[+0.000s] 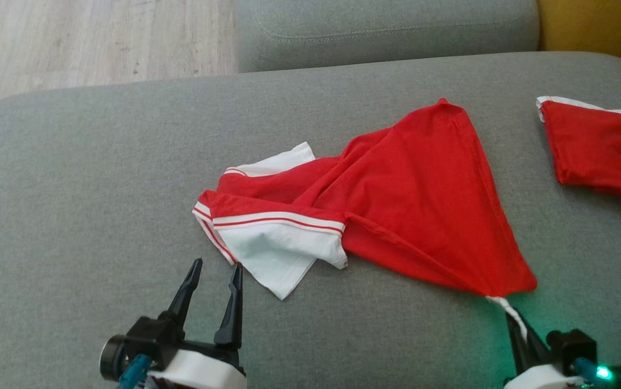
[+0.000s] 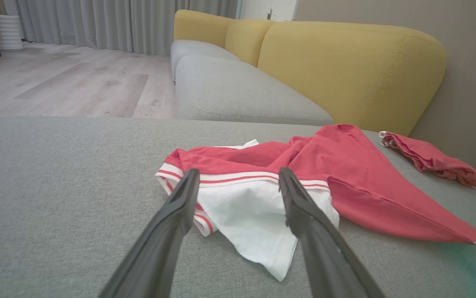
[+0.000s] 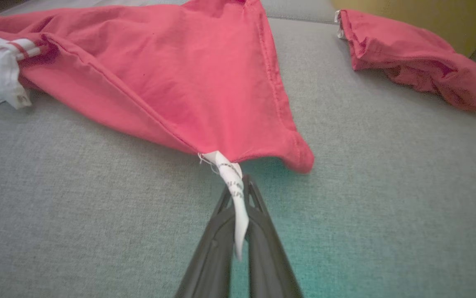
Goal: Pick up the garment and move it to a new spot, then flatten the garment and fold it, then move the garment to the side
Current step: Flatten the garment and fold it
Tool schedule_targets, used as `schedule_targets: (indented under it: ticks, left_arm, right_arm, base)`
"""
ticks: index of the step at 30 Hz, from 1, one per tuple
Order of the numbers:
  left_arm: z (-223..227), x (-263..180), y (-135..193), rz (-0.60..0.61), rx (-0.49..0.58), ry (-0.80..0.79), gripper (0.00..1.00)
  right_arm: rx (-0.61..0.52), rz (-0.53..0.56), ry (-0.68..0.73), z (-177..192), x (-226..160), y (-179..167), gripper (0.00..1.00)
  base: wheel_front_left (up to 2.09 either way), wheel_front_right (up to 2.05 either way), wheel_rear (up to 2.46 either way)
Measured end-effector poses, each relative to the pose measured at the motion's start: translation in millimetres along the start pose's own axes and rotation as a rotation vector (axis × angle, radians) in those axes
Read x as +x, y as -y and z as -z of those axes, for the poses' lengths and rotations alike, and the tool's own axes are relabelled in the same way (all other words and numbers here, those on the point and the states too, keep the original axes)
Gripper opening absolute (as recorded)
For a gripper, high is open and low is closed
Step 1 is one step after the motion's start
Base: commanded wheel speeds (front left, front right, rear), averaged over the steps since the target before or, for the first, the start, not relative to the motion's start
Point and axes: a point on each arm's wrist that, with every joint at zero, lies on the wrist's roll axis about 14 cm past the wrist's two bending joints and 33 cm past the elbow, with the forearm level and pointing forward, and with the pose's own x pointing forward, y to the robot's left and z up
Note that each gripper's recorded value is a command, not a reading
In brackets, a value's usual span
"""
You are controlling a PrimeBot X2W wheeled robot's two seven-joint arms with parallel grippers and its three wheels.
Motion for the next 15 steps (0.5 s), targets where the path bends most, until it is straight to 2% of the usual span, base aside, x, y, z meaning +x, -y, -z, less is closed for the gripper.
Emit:
schedule_targets:
  ticks: [2,3,4,5,10,15]
  left_arm:
    - [0,-1,0,0.000,0.001,0.001,1.00]
    - [0,-1,0,-0.002,-0.001,0.001,1.00]
    - [0,-2,0,-0.004,-0.003,0.001,1.00]
    - [-1,-2,-1,-0.005,-0.004,0.002,1.00]
    - [-2,-7,-3,-0.013,-0.001,0.007,1.00]
    - [1,-16,-3,-0.021,-0.010,0.001,1.00]
  right_arm:
    - [0.001,-0.011,-0.015,5,-1,-4,0.00]
    - [0.004,-0.020,-0.018,7,-1,-7,0.22]
    - [0.009,-0.028,-0.020,9,-2,-10,0.53]
    - [0.014,-0.033,-0.019,10,-2,-12,1.00]
    - [0.046,-0.032,0.026,3,-5,-12,1.00]
    - [0.052,-0.021,0.145,-30,-6,-8,1.00]
  base:
    - [0.00,0.00,0.00]
    - [0.00,0.00,0.00]
    - [0.00,0.00,0.00]
    - [0.00,0.00,0.00]
    - [0.00,0.00,0.00]
    - [0.00,0.00,0.00]
